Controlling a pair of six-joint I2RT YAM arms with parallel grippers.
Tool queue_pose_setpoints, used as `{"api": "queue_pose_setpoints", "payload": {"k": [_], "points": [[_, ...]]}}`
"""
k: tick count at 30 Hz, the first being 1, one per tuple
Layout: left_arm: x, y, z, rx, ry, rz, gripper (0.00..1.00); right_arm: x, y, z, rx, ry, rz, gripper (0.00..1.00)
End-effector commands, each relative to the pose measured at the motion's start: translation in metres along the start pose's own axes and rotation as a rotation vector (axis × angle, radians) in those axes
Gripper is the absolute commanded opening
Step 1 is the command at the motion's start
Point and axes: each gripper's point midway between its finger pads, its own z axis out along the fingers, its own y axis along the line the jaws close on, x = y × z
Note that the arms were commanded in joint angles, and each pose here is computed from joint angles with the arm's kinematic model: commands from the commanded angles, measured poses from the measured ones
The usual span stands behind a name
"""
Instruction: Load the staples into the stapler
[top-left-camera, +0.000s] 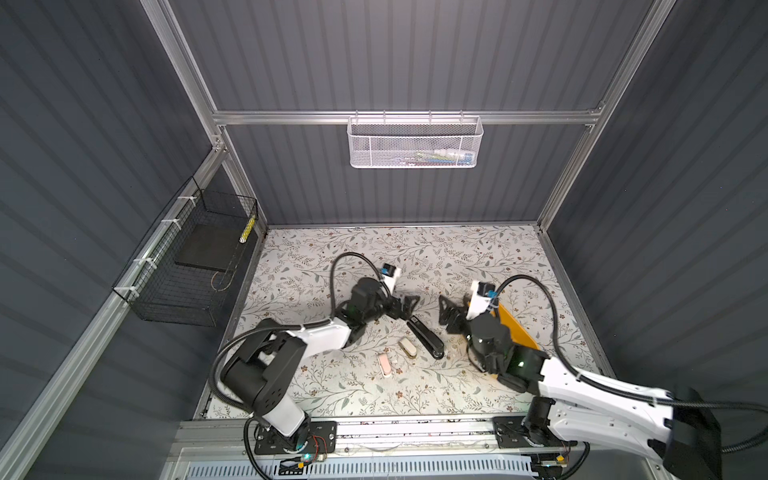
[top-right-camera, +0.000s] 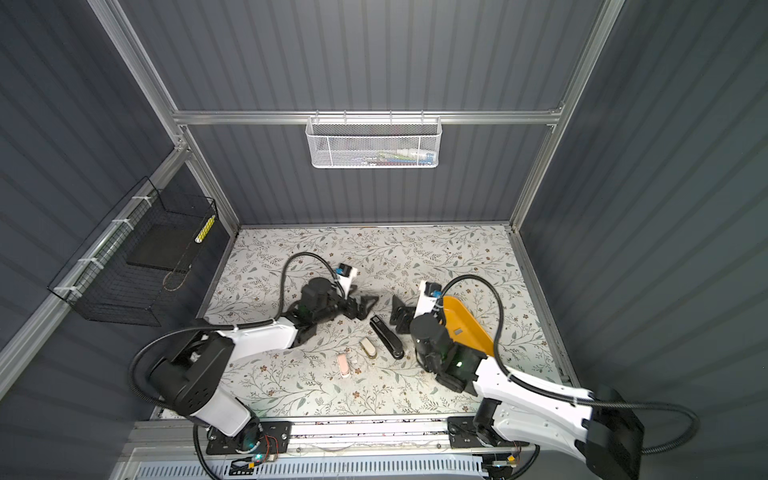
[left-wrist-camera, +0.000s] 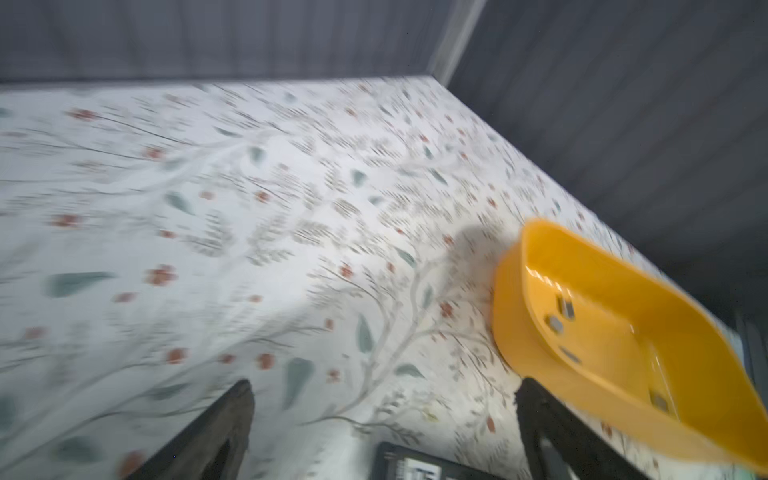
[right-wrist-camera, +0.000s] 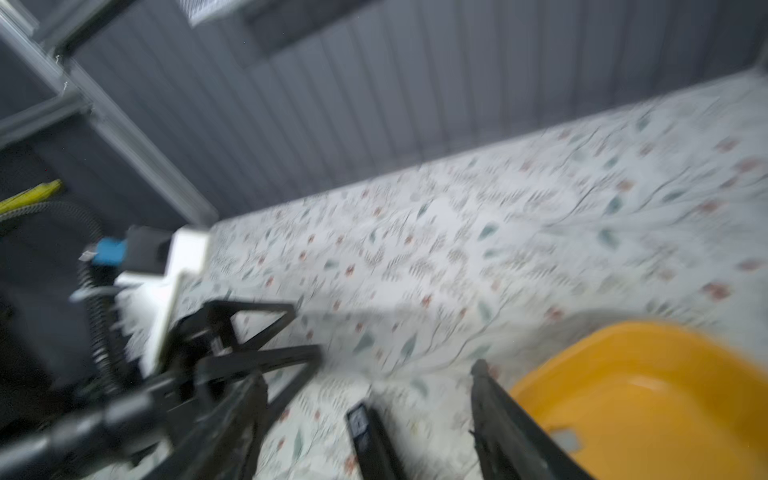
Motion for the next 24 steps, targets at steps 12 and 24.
{"api": "queue_pose_setpoints", "payload": {"k": [12,24], "points": [[0.029,0.221,-0.164,-0.869,-0.053,-0.007,1.00,-0.002,-0.225,0.034,0.441,-0.131,-0.272,0.99],[0.038,0.256,-0.154,-0.883,-0.179,0.027,1.00,-0.006,-0.230,0.070,0.460,-0.044,-0.396,0.99]]}}
